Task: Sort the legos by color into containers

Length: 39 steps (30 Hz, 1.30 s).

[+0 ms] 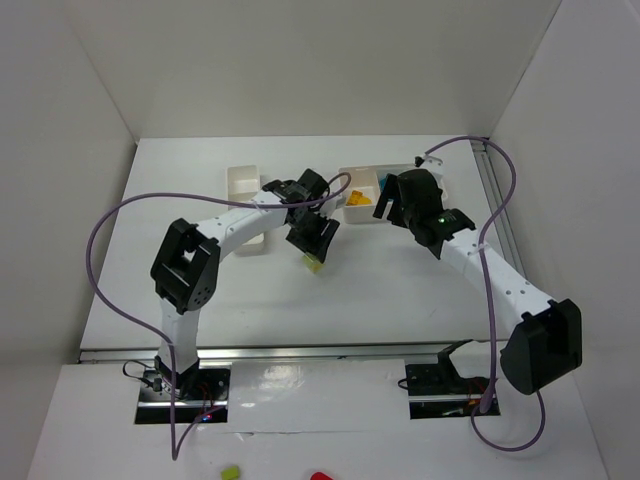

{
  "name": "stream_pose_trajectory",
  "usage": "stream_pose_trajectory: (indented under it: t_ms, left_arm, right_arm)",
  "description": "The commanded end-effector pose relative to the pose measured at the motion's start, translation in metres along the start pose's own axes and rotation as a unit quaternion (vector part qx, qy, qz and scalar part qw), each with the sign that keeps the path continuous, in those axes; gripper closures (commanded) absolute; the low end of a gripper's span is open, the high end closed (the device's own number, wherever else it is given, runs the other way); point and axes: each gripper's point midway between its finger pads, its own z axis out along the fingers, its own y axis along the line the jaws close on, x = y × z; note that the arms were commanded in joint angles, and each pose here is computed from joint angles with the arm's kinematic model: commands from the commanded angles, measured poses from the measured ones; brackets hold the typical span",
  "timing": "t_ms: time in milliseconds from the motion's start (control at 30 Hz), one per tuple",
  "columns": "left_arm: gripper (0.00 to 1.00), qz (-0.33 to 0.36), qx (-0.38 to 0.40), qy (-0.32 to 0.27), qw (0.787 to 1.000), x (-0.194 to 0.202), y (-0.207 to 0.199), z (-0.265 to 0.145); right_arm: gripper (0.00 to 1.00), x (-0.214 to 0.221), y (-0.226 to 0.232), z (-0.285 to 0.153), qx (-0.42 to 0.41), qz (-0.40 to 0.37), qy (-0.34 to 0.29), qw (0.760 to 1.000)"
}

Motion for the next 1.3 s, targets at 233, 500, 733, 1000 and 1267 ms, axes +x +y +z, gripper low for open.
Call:
stream_pose_trajectory:
  t_ms: [233, 500, 733, 1000, 1267]
  left_arm:
    - [0.37, 0.018, -0.002, 0.006, 1.0, -0.004, -0.002, 0.011]
    - [0.42, 0.02, -0.011, 0.021, 1.0, 0.002, -0.001, 0.018]
    - [0.97, 0.017, -0.009, -0.009, 1.0, -0.02, -0.008, -0.004]
    - [1.0, -0.066, 0.233, -0.116, 0.963, -0.065, -0.021, -0.099]
    - [1.0, -0.079, 0.441, -0.205, 0.87, -0.086, -0.016, -0.178]
  right_arm:
    - [0.13, -0.019, 0.008, 0.0, -0.008, 0.012, -0.022, 1.0]
    - [0.13, -0.019, 0.008, 0.0, -0.008, 0.012, -0.022, 1.0]
    - [0.13, -0.013, 0.009, 0.002, -0.012, 0.003, -0.01, 1.0]
    - [0.13, -0.014, 0.063, -0.022, -0.243, -0.026, 0.039, 0.969]
    - [0.13, -0.022, 0.126, -0.065, -0.499, -0.024, 0.086, 0.862]
